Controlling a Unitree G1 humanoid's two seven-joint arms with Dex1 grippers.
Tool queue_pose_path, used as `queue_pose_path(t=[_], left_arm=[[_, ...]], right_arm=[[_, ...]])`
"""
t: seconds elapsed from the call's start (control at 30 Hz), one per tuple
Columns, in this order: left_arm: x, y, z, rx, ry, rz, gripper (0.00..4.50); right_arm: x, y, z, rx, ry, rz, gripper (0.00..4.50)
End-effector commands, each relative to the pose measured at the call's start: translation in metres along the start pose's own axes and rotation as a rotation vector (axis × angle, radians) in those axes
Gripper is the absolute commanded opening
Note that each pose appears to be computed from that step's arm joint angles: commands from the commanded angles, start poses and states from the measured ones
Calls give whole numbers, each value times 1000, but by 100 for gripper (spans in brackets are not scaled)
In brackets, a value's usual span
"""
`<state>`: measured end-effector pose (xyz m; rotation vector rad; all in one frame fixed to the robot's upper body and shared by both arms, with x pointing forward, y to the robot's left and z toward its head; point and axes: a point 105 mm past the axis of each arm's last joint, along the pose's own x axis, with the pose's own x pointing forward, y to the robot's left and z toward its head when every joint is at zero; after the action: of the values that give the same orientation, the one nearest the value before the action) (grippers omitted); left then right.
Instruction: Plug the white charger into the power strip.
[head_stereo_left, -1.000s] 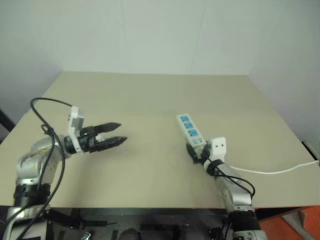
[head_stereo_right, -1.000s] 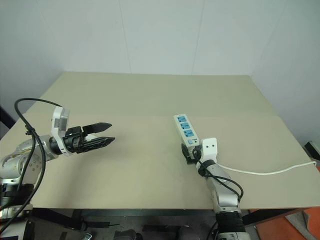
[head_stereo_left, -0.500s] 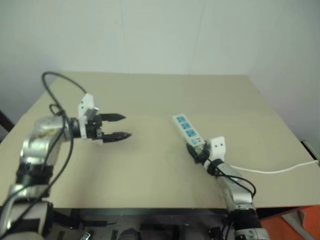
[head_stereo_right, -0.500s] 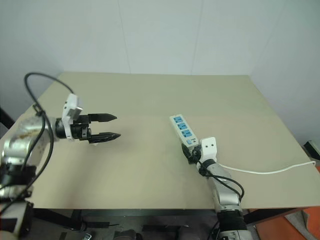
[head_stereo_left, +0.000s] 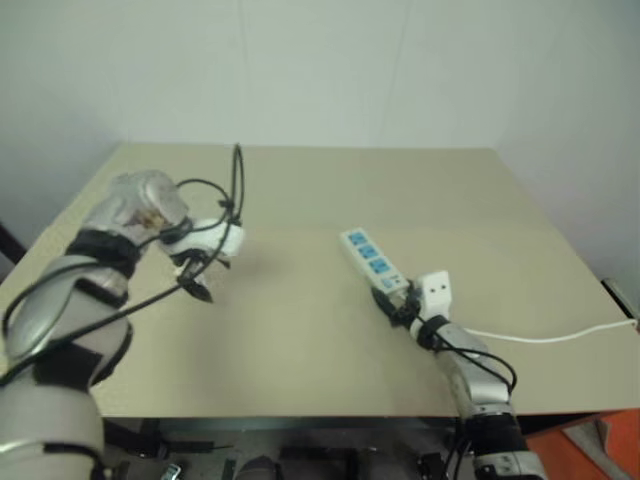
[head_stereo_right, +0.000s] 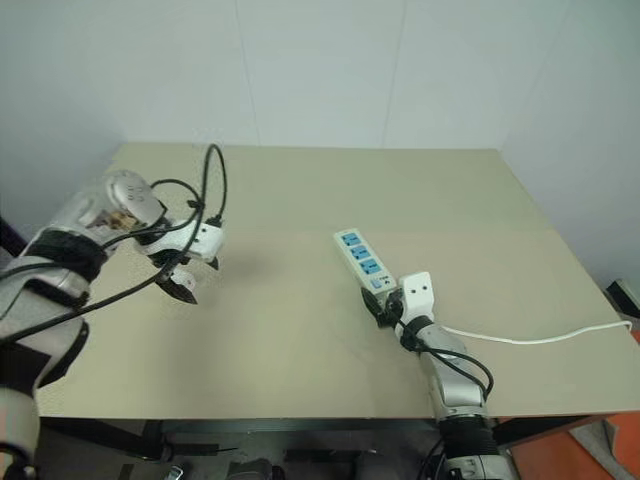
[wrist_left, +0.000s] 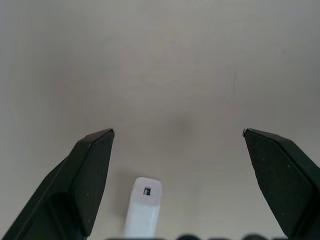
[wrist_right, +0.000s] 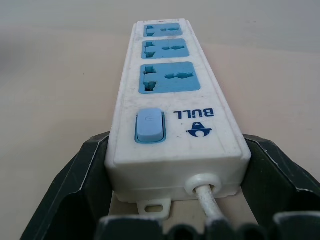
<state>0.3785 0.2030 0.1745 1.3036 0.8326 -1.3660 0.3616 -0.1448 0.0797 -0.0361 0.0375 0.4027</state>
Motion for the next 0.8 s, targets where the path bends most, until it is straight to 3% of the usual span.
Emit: queue_pose_path(t=[0.03, 0.4, 0.8], left_arm=[[-13, 4, -5, 34, 83, 0, 450], [-6, 8, -27, 100, 302, 5, 450], [8, 8, -36, 41, 314, 39, 450]], right_arm=[[-2, 6, -5, 4, 18, 17, 341], [-2, 5, -4, 13, 17, 6, 341], [-5, 5, -6, 7, 30, 4, 341]])
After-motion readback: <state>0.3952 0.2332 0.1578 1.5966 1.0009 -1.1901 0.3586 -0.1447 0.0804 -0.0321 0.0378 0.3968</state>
